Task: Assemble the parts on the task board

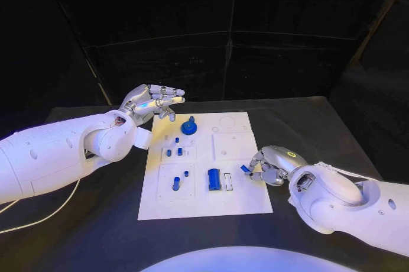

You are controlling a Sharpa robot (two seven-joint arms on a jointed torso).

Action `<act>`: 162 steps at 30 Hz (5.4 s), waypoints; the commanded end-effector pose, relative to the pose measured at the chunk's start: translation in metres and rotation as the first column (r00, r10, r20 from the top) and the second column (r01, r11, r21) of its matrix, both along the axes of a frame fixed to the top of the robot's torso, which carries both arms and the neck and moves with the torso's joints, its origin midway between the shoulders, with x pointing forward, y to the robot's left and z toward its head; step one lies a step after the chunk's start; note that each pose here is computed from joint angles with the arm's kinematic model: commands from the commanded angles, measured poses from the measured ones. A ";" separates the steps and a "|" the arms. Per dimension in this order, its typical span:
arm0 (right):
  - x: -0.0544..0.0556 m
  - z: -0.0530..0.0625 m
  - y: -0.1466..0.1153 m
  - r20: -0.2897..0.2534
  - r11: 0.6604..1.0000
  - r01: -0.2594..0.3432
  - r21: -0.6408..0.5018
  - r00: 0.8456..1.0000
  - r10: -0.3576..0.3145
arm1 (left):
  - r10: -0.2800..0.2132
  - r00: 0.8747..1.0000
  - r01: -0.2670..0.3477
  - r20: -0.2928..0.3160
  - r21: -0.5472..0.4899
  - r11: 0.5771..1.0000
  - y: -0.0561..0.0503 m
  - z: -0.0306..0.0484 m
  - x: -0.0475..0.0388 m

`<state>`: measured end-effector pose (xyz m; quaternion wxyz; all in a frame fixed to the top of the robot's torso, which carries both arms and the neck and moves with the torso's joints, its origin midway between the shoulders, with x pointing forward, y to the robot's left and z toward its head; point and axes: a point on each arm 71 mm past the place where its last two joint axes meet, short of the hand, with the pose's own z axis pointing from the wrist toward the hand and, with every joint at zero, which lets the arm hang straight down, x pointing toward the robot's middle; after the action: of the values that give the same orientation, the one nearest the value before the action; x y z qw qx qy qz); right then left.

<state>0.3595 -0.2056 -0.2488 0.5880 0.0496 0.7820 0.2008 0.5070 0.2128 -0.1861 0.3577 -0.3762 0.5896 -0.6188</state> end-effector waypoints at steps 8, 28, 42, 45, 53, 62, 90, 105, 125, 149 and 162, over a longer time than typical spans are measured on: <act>-0.002 -0.004 0.010 -0.119 0.989 0.070 0.134 0.991 -0.054 | -0.010 1.000 0.010 0.008 -0.012 1.000 -0.001 0.0017 -0.0007; 0.003 -0.020 0.032 -0.261 0.992 0.063 0.105 0.965 -0.033 | -0.014 1.000 0.014 0.007 -0.013 1.000 -0.002 0.0017 -0.0005; 0.005 -0.023 0.041 -0.279 0.990 0.075 0.120 0.959 -0.039 | -0.024 1.000 0.024 0.000 -0.013 1.000 -0.004 0.0012 -0.0005; 0.006 -0.023 0.043 -0.277 0.990 0.073 0.125 0.960 -0.036 | -0.025 1.000 0.025 -0.002 -0.013 1.000 -0.004 0.0010 -0.0005; 0.006 -0.023 0.046 -0.274 0.989 0.067 0.132 0.961 -0.029 | -0.030 1.000 0.029 -0.005 -0.013 0.999 -0.004 0.0009 -0.0008; 0.006 -0.022 0.044 -0.264 0.989 0.072 0.131 0.964 -0.035 | -0.030 1.000 0.030 -0.006 -0.013 0.999 -0.004 0.0009 -0.0009; 0.000 -0.019 0.031 -0.257 0.995 -0.003 0.101 0.966 0.029 | -0.024 1.000 0.024 -0.009 -0.010 1.000 -0.001 0.0008 -0.0013; 0.006 -0.023 0.032 -0.255 0.997 0.007 0.073 0.967 0.012 | -0.023 1.000 0.023 -0.009 -0.009 1.000 -0.001 0.0009 -0.0013; 0.003 -0.015 0.036 -0.197 0.977 -0.071 0.203 0.974 0.112 | -0.015 1.000 0.015 -0.009 -0.006 1.000 0.003 0.0008 -0.0011; 0.004 0.000 0.084 0.078 0.881 -0.409 0.240 0.912 0.402 | -0.004 1.000 0.004 -0.001 -0.005 1.000 0.005 0.0011 0.0001; 0.008 -0.003 0.115 0.077 0.903 -0.397 0.161 0.918 0.390 | -0.001 1.000 0.001 -0.001 -0.004 1.000 0.006 0.0008 0.0013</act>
<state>0.3657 -0.0918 -0.2510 0.5376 -0.0501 0.7362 0.4079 0.5078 0.2198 -0.1870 0.3563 -0.3789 0.5924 -0.6152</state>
